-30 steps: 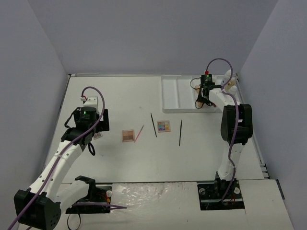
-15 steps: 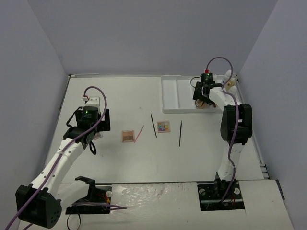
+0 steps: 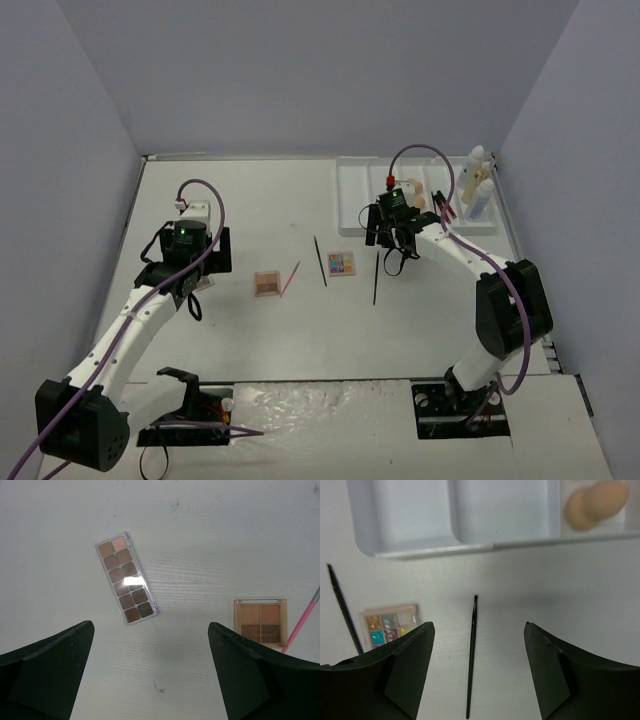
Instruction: Organize the makeup
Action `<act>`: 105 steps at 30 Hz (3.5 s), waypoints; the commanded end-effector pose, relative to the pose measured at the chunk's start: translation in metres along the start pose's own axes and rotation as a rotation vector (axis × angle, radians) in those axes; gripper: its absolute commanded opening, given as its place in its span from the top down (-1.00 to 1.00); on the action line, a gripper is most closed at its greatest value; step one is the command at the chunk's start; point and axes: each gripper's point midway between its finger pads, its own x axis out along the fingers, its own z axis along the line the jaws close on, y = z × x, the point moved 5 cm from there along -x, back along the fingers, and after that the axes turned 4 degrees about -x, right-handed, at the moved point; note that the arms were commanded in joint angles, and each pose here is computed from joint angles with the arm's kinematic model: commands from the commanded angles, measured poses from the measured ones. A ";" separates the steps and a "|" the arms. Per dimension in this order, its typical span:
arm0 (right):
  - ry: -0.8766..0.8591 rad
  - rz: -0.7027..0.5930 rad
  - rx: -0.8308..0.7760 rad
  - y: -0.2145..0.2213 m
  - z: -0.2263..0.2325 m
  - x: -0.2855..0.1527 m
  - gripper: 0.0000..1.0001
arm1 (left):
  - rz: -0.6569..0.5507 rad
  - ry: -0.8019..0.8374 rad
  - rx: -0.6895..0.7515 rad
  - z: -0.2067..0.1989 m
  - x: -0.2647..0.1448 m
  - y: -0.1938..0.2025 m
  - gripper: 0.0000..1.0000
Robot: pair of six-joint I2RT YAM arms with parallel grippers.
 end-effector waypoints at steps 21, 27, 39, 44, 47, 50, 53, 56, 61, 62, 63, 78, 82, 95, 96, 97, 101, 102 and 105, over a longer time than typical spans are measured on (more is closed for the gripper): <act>0.005 0.190 0.024 0.120 0.006 0.045 0.61 | -0.099 0.009 -0.013 -0.003 -0.008 -0.026 -0.94; 0.051 0.144 -0.012 0.104 -0.002 0.033 1.00 | -0.104 0.010 -0.015 -0.004 -0.009 -0.027 -0.94; 0.012 -0.242 -0.119 -0.076 -0.024 -0.017 1.00 | -0.105 0.020 -0.017 -0.005 -0.009 -0.027 -0.94; 0.022 -0.276 -0.143 -0.126 -0.041 0.009 1.00 | -0.103 0.021 -0.019 -0.005 -0.009 -0.027 -0.94; 0.000 -0.260 -0.153 -0.135 -0.041 0.036 1.00 | -0.100 0.017 -0.018 -0.004 -0.009 -0.025 -0.94; -0.020 -0.261 -0.153 -0.143 -0.037 0.054 1.00 | -0.099 0.012 -0.016 -0.003 -0.009 -0.025 -0.94; -0.030 -0.246 -0.153 -0.142 -0.031 0.081 1.00 | -0.091 0.006 -0.011 -0.003 -0.008 -0.024 -0.94; -0.038 -0.233 -0.134 -0.138 -0.028 0.108 1.00 | -0.084 0.002 -0.010 -0.002 -0.007 -0.022 -0.94; -0.033 -0.240 -0.122 -0.142 -0.025 0.126 0.93 | -0.082 -0.005 -0.006 -0.001 -0.007 -0.022 -0.94; -0.035 -0.243 -0.119 -0.144 -0.025 0.126 0.80 | -0.082 -0.005 -0.006 -0.001 -0.007 -0.022 -0.94; -0.037 -0.250 -0.116 -0.147 -0.024 0.125 0.66 | -0.080 -0.007 -0.004 -0.001 -0.006 -0.022 -0.94; -0.244 -0.277 -0.222 -0.098 0.068 0.017 -0.05 | -0.080 0.000 -0.010 -0.003 -0.005 -0.024 -0.94; -0.324 -0.219 -0.266 -0.047 0.116 -0.002 -0.04 | -0.078 0.000 -0.012 -0.003 -0.004 -0.024 -0.94; -0.346 -0.073 -0.346 0.045 0.176 0.016 0.10 | -0.093 0.014 -0.030 -0.003 -0.011 -0.024 -0.94; -0.338 -0.066 -0.344 0.048 0.175 0.019 0.11 | -0.094 0.015 -0.031 -0.003 -0.011 -0.024 -0.94; -0.321 -0.064 -0.338 0.049 0.173 0.021 0.11 | -0.095 0.015 -0.031 -0.003 -0.011 -0.024 -0.94; -0.297 -0.038 -0.341 0.060 0.172 0.033 0.13 | -0.095 0.017 -0.032 -0.003 -0.013 -0.023 -0.94; -0.293 -0.033 -0.344 0.063 0.173 0.036 0.14 | -0.096 0.017 -0.033 -0.003 -0.013 -0.023 -0.94; -0.280 -0.015 -0.347 0.069 0.172 0.044 0.17 | -0.098 0.019 -0.034 -0.003 -0.014 -0.023 -0.94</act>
